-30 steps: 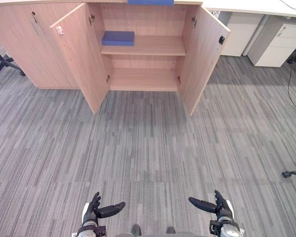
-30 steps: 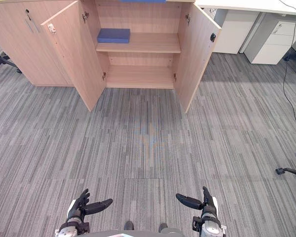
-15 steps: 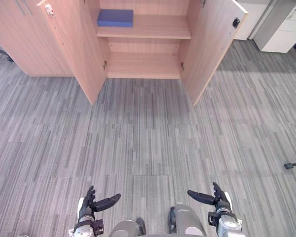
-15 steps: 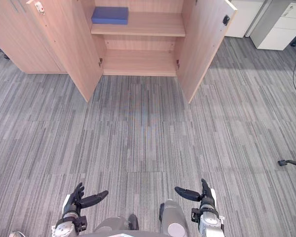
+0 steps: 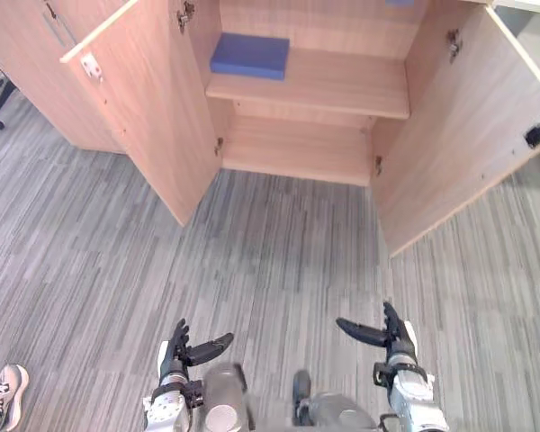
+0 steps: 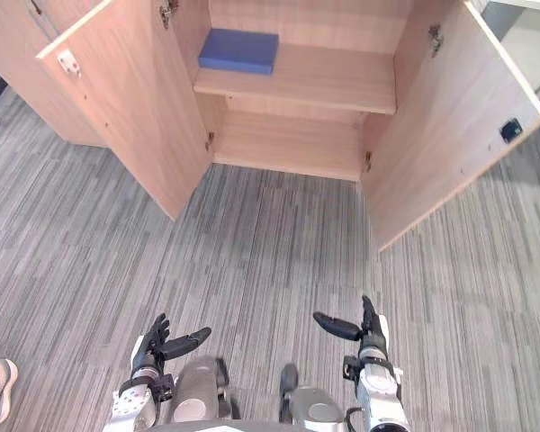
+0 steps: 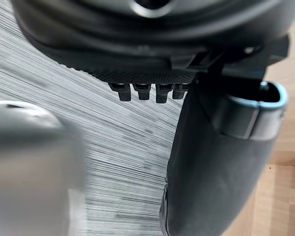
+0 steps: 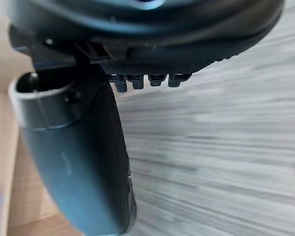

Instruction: Walk over to the cabinet, pick up the folder, carry it to the office cabinet, place the folder inside the office cabinet, then close the office cabinet door

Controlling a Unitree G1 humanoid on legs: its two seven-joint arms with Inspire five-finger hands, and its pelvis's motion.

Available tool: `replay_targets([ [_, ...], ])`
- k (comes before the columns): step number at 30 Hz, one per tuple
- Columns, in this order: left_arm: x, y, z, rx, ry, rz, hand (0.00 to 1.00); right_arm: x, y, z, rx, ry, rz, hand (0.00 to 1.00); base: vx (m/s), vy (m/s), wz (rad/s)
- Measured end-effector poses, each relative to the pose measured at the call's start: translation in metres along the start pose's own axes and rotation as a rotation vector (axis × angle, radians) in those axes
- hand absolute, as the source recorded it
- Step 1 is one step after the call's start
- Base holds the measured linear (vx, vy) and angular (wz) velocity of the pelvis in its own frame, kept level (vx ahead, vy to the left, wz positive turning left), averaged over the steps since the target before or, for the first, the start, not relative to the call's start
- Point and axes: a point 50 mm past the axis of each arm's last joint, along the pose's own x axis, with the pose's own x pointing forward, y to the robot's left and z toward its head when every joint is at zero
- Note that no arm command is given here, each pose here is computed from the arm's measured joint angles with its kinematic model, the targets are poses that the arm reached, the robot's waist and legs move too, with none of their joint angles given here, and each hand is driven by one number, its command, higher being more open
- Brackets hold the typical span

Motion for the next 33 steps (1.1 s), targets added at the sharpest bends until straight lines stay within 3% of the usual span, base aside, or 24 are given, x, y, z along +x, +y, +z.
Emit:
replay_targets([
  [11,0.003,0.007,-0.002,0.063,0.021,0.009,1.0,-0.009,0.001,-0.042,-0.007,0.19,-0.011,1.0,0.61,0.199,-0.29],
  [18,0.006,0.014,0.003,0.102,0.012,0.014,1.0,-0.015,0.007,-0.05,-0.046,0.208,0.029,1.0,0.52,-0.106,0.21],
  [26,0.0,-0.015,-0.011,0.031,0.058,-0.038,1.0,-0.024,-0.009,-0.059,-0.048,0.228,-0.015,1.0,0.46,-0.188,0.22],
  [33,-0.001,-0.02,-0.008,0.024,0.037,-0.052,1.0,-0.017,-0.007,-0.046,-0.042,0.18,-0.011,1.0,0.23,0.052,-0.42],
])
